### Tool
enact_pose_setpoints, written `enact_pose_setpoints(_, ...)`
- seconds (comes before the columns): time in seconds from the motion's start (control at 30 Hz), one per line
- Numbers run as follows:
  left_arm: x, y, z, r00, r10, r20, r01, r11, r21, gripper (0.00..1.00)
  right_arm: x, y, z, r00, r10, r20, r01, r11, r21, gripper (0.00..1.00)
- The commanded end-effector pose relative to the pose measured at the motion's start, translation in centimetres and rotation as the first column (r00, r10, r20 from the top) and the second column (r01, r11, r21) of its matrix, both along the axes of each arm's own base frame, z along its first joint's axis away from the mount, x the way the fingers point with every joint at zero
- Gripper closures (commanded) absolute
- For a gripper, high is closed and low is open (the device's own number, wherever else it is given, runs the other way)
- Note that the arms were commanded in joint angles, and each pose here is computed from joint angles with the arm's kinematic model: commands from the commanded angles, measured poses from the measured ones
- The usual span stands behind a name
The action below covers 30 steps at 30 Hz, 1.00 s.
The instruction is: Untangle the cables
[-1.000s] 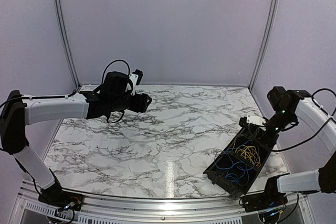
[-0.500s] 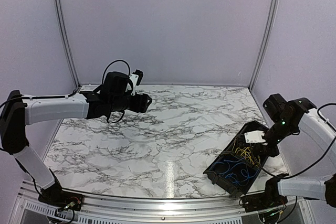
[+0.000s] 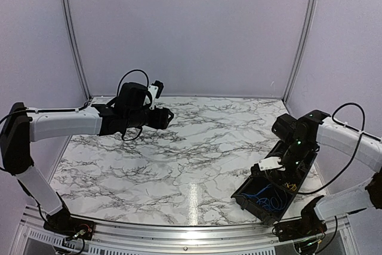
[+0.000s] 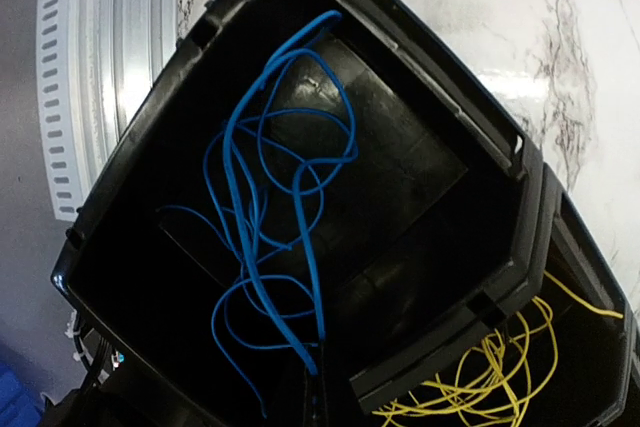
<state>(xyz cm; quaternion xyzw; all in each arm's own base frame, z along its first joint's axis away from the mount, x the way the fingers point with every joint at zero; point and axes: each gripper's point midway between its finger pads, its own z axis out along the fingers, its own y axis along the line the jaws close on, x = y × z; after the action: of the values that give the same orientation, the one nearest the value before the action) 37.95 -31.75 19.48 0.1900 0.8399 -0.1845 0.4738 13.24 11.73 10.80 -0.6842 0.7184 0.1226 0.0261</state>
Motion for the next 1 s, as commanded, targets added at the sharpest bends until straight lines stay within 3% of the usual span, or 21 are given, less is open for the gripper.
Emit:
enact_pose_setpoints(0.0, -0.4, -0.3, -0.2, 1.0, -0.022, -0.015, 0.022, 1.0, -0.014, 0.26, -0.2, 2.4, -0.1, 0.999, -0.024, -0.035, 0.026, 0.998, 0.059, 1.0)
enact_pose_setpoints(0.13, -0.6, -0.6, -0.1, 0.999, -0.037, -0.025, 0.036, 0.999, -0.021, 0.26, -0.4, 2.4, -1.6, 0.999, -0.022, -0.036, 0.023, 0.999, 0.027, 0.94)
enact_pose_setpoints(0.43, -0.9, -0.5, 0.5, 0.999, -0.049, -0.02, 0.048, 0.999, -0.024, 0.26, 1.6, 1.6, 2.4, 0.992, 0.001, 0.129, -0.003, 1.0, 0.013, 0.57)
enact_pose_setpoints(0.63, -1.0, -0.7, 0.7, 0.998, -0.061, -0.023, 0.06, 0.998, -0.027, 0.26, 1.9, 0.7, 4.6, 0.978, 0.044, 0.203, -0.042, 0.999, -0.015, 0.48)
enact_pose_setpoints(0.73, -1.1, -0.6, 1.2, 0.998, -0.064, -0.016, 0.064, 0.998, -0.027, 0.26, 3.6, 1.6, 7.5, 0.953, 0.03, 0.301, -0.045, 0.998, 0.044, 0.45)
enact_pose_setpoints(0.8, -1.0, -0.3, 1.8, 0.999, -0.052, 0.0, 0.052, 0.998, -0.023, 0.26, 6.6, 2.7, 10.8, 0.903, -0.063, 0.425, -0.003, 0.988, 0.152, 0.39)
enact_pose_setpoints(0.87, -0.8, 0.6, 2.4, 1.0, -0.014, 0.023, 0.014, 1.0, -0.007, 0.26, 10.6, 3.0, 14.8, 0.806, -0.227, 0.546, 0.07, 0.954, 0.292, 0.31)
enact_pose_setpoints(0.9, -0.7, 1.0, 2.6, 0.999, 0.002, 0.034, -0.002, 1.0, 0.004, 0.25, 12.5, 2.7, 16.6, 0.745, -0.313, 0.589, 0.109, 0.928, 0.355, 0.25)
enact_pose_setpoints(0.97, -0.6, 1.9, 3.1, 0.998, 0.039, 0.052, -0.04, 0.999, 0.018, 0.24, 16.3, 1.3, 20.2, 0.593, -0.503, 0.629, 0.194, 0.847, 0.495, 0.03)
